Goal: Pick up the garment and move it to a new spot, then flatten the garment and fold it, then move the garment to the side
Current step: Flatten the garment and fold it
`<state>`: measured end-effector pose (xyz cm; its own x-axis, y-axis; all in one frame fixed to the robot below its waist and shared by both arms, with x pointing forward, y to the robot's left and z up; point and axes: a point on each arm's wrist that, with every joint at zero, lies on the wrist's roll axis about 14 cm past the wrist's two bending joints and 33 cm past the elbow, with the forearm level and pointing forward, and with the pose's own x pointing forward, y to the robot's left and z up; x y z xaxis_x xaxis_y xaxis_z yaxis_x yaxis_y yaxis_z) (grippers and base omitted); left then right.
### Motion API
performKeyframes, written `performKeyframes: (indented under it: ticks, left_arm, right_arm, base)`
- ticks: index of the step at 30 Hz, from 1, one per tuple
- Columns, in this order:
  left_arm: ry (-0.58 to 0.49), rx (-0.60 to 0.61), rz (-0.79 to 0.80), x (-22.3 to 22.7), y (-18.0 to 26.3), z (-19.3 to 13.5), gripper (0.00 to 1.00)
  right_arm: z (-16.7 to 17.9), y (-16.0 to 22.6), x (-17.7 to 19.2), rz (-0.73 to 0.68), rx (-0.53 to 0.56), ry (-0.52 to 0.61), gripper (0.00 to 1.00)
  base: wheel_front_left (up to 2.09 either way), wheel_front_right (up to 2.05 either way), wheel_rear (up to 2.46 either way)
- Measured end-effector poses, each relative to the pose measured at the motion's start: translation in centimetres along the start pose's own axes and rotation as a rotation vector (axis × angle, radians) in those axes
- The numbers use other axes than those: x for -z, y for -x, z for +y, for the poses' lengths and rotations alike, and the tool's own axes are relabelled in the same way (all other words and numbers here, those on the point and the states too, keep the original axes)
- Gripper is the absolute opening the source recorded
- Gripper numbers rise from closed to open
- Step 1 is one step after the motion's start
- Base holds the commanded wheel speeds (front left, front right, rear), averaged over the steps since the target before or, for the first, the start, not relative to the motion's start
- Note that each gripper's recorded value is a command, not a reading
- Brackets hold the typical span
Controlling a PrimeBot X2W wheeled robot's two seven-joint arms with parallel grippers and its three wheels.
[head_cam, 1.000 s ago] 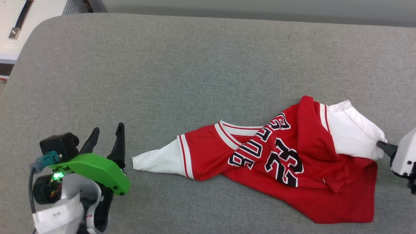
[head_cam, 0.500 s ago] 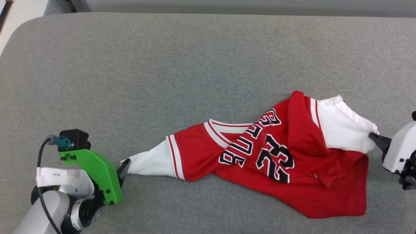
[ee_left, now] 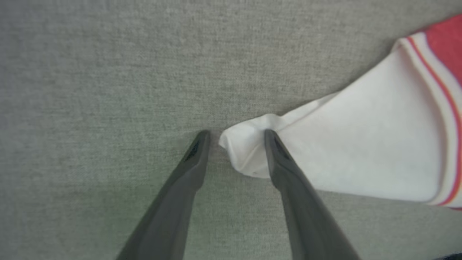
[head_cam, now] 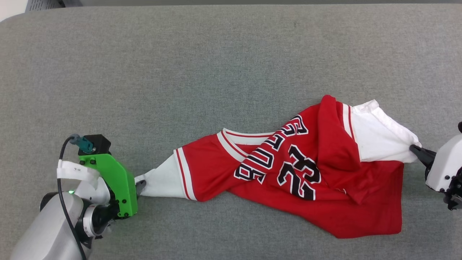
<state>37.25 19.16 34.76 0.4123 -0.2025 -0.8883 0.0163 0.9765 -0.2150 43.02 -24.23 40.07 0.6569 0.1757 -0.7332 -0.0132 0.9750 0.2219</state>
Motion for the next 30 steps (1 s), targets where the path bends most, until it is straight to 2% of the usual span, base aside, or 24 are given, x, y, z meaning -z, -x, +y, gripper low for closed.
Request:
performKeyframes:
  ticks: [7,12,24,30]
  left_arm:
    - [-0.028,0.033,-0.027,-0.3,0.0,-1.3,0.00]
    - [-0.051,0.017,-0.166,-2.3,1.4,-1.4,0.00]
    - [-0.073,-0.048,-0.602,-12.5,9.8,-1.0,0.00]
    - [-0.114,-0.108,-0.813,-18.9,14.4,-1.1,0.00]
  right_arm:
    - [-0.2,0.4,-0.7,-0.033,0.007,0.006,0.00]
    - [-0.1,1.0,-2.0,-0.102,0.007,0.020,0.00]
    - [-0.2,3.6,-7.8,-0.284,0.051,0.090,0.00]
    - [1.3,5.6,-13.6,-0.427,0.047,0.139,0.00]
  base:
    - [0.00,0.00,0.00]
    - [0.00,0.00,0.00]
    - [0.00,0.00,0.00]
    - [0.00,0.00,0.00]
